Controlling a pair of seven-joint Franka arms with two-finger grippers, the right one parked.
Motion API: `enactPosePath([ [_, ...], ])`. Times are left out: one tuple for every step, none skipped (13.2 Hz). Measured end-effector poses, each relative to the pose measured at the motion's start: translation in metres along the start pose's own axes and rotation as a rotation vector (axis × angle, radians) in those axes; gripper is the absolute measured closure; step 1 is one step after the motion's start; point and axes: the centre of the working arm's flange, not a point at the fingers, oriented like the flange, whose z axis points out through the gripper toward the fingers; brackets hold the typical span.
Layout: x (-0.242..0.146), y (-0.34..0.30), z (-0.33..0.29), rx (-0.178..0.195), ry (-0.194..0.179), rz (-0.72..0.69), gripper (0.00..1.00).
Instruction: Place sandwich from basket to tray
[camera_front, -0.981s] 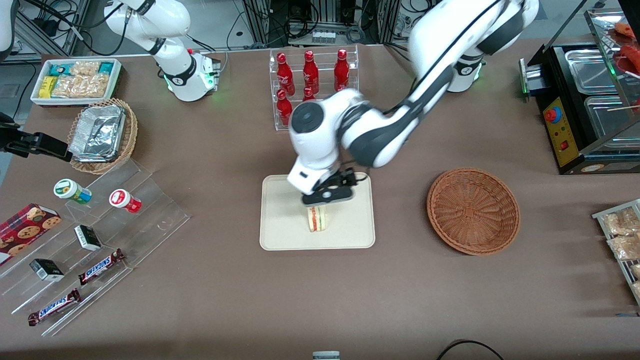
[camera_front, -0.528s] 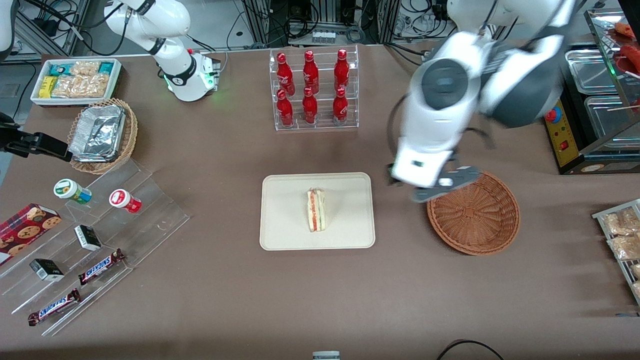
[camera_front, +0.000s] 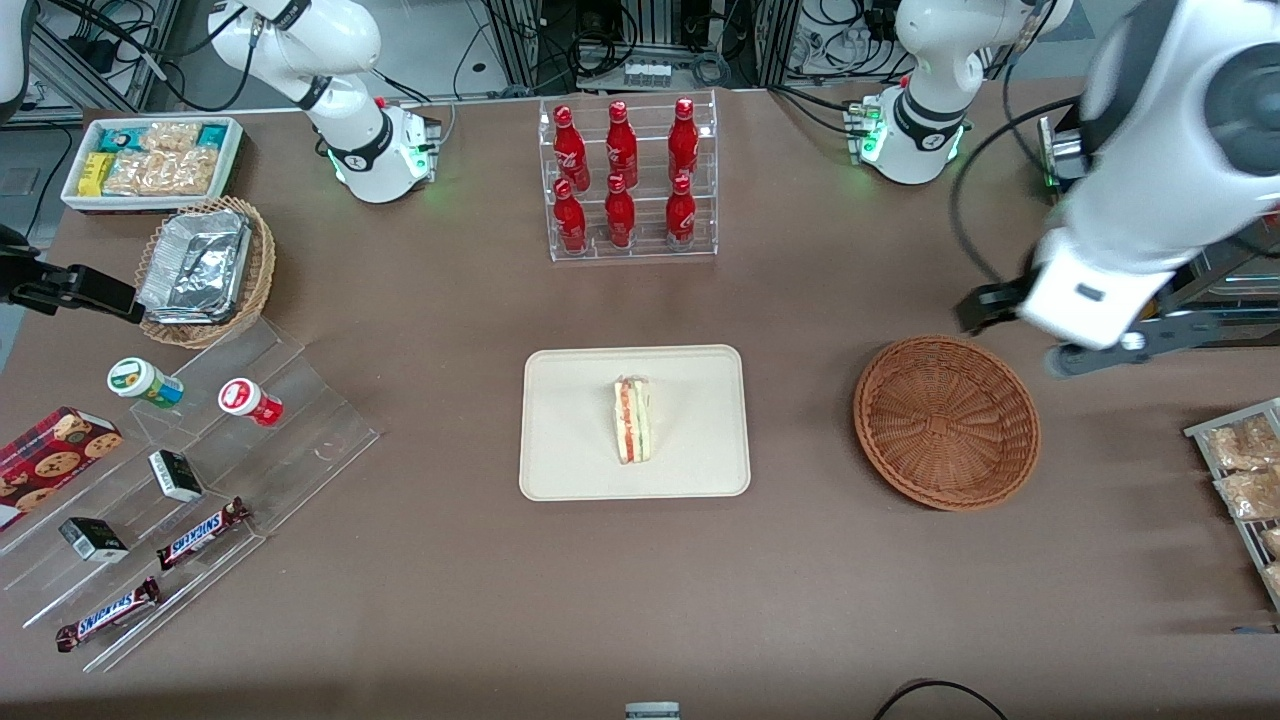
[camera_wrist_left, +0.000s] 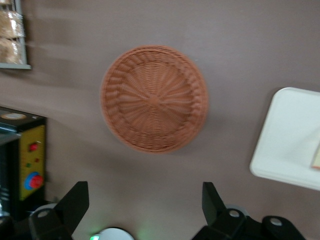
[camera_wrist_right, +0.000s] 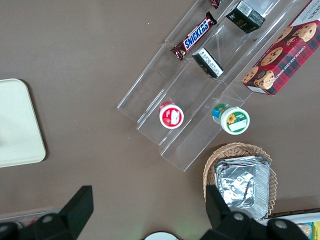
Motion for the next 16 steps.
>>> enactPosePath([
  [0.003, -0.023, 0.001, 0.001, -0.009, 0.025, 0.0],
  [0.006, -0.047, 0.004, 0.0, -0.021, 0.041, 0.0],
  [0.011, -0.074, 0.007, -0.011, -0.032, 0.052, 0.0],
  [0.016, -0.103, 0.008, -0.039, -0.04, 0.061, 0.0],
  [0.017, -0.133, 0.007, -0.071, -0.043, 0.065, 0.0],
  [0.016, -0.158, 0.005, -0.093, -0.043, 0.063, 0.0],
  [0.012, -0.177, 0.002, -0.105, -0.045, 0.056, 0.0],
  [0.006, -0.185, -0.001, -0.108, -0.045, 0.052, 0.0],
  [-0.001, -0.182, -0.003, -0.108, -0.045, 0.06, 0.0],
  [-0.009, -0.17, -0.004, -0.104, -0.047, 0.082, 0.0],
  [-0.017, -0.152, -0.006, -0.099, -0.048, 0.115, 0.0],
  [-0.026, -0.134, -0.01, -0.094, -0.042, 0.148, 0.0],
  [-0.032, -0.121, -0.015, -0.091, -0.034, 0.172, 0.0],
  [-0.037, -0.113, -0.02, -0.089, -0.024, 0.188, 0.0],
  [-0.04, -0.108, -0.024, -0.088, -0.02, 0.199, 0.0],
  [-0.042, -0.104, -0.025, -0.087, -0.019, 0.207, 0.0],
])
